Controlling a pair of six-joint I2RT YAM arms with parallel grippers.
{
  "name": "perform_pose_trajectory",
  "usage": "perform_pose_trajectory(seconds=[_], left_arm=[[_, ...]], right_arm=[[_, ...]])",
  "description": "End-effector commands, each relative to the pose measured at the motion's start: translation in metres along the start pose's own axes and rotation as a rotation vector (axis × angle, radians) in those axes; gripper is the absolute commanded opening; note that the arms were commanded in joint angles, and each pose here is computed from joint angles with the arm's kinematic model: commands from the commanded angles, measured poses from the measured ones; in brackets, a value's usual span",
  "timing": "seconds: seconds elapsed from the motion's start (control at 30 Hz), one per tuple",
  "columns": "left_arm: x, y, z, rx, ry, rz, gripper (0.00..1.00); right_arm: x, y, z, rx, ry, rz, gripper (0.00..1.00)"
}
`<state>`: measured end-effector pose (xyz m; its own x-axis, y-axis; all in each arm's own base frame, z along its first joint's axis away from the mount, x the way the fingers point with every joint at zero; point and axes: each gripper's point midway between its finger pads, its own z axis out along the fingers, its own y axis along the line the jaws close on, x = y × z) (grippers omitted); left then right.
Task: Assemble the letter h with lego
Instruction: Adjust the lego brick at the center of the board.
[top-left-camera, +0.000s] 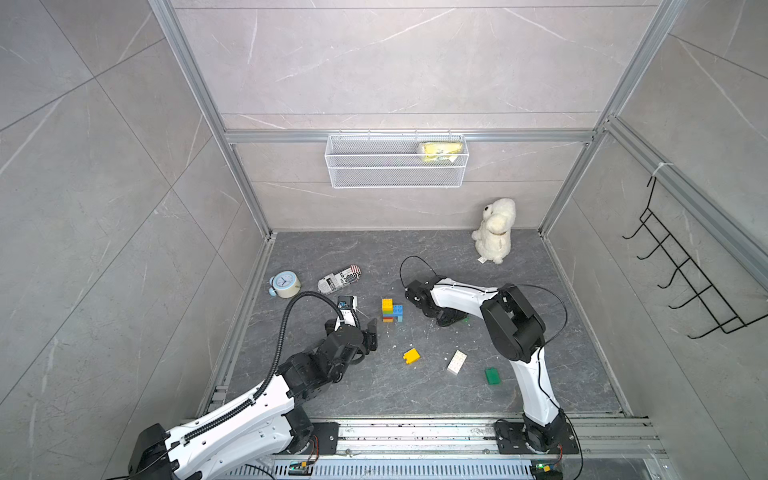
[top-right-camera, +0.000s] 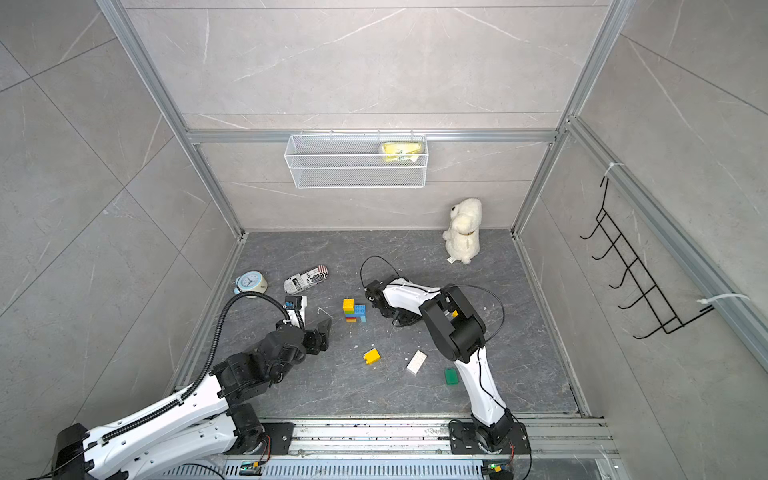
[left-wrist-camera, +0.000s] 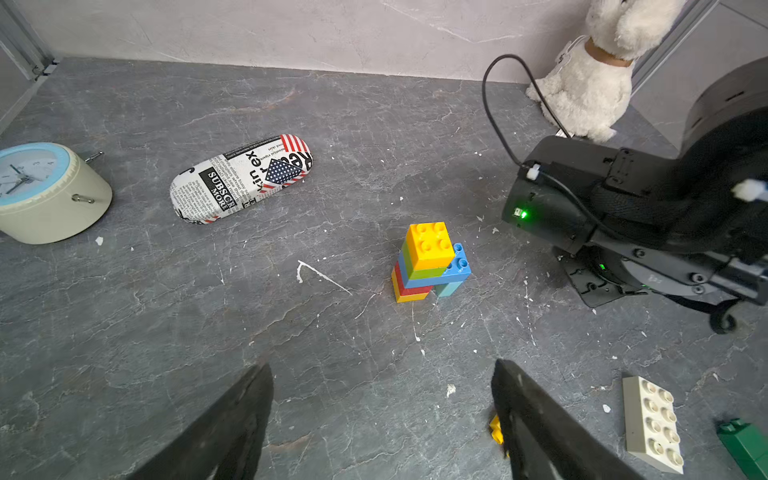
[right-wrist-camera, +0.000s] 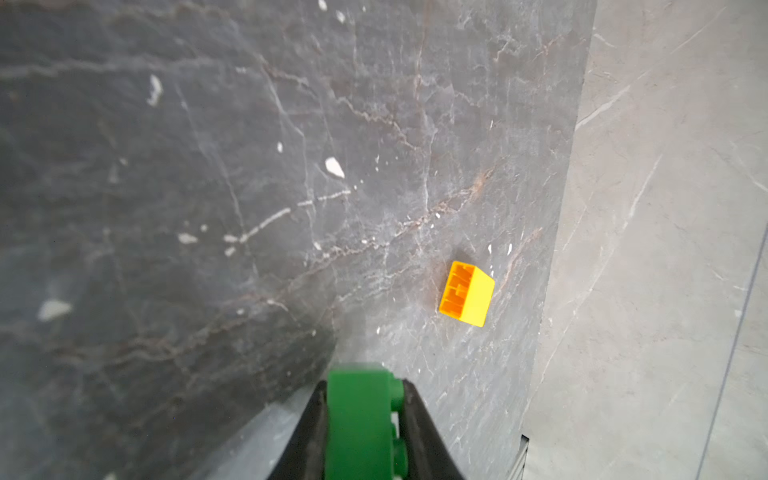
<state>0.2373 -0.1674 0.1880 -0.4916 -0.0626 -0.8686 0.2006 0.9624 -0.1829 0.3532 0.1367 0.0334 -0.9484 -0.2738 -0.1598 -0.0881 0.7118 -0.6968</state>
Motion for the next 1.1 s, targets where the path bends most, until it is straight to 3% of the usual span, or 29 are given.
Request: perform_pose_trajectory(seconds=[0.0,0.13,0.3,0.5,0.67,0.87,1.07], left_arm=[[-0.006,0.004,-0.002,-0.019,-0.022,-0.029,0.86],[-0.005,0.001,-0.001,-0.008,-0.015,-0.032,0.86],[-0.005,-0.001,-0.001,0.01,-0.016,-0.034,0.86],[-0.003,-0.008,0.001,0.041,-0.004,-0.02,0.86],[0.004,-0.022,0.009,0.08,0.042,0.013,0.86],[0.02,-0.041,0.025,0.114,0.147,0.095,0.88],[0.028,-0.067,0.049,0.118,0.254,0.106,0.89]], right_arm=[[0.007,0.002,-0.001,0.047,0.02,-0.034,0.33],[0.008,0.01,-0.008,0.018,0.003,-0.023,0.46],[0.009,0.012,-0.015,-0.022,-0.001,-0.01,0.54],[0.008,-0.002,-0.041,-0.174,-0.056,0.082,0.6],[0.013,-0.026,-0.056,-0.392,-0.096,0.229,0.63],[0.02,-0.023,-0.049,-0.987,-0.082,0.536,0.63],[0.028,-0.041,-0.034,-1.019,-0.16,0.685,0.63]])
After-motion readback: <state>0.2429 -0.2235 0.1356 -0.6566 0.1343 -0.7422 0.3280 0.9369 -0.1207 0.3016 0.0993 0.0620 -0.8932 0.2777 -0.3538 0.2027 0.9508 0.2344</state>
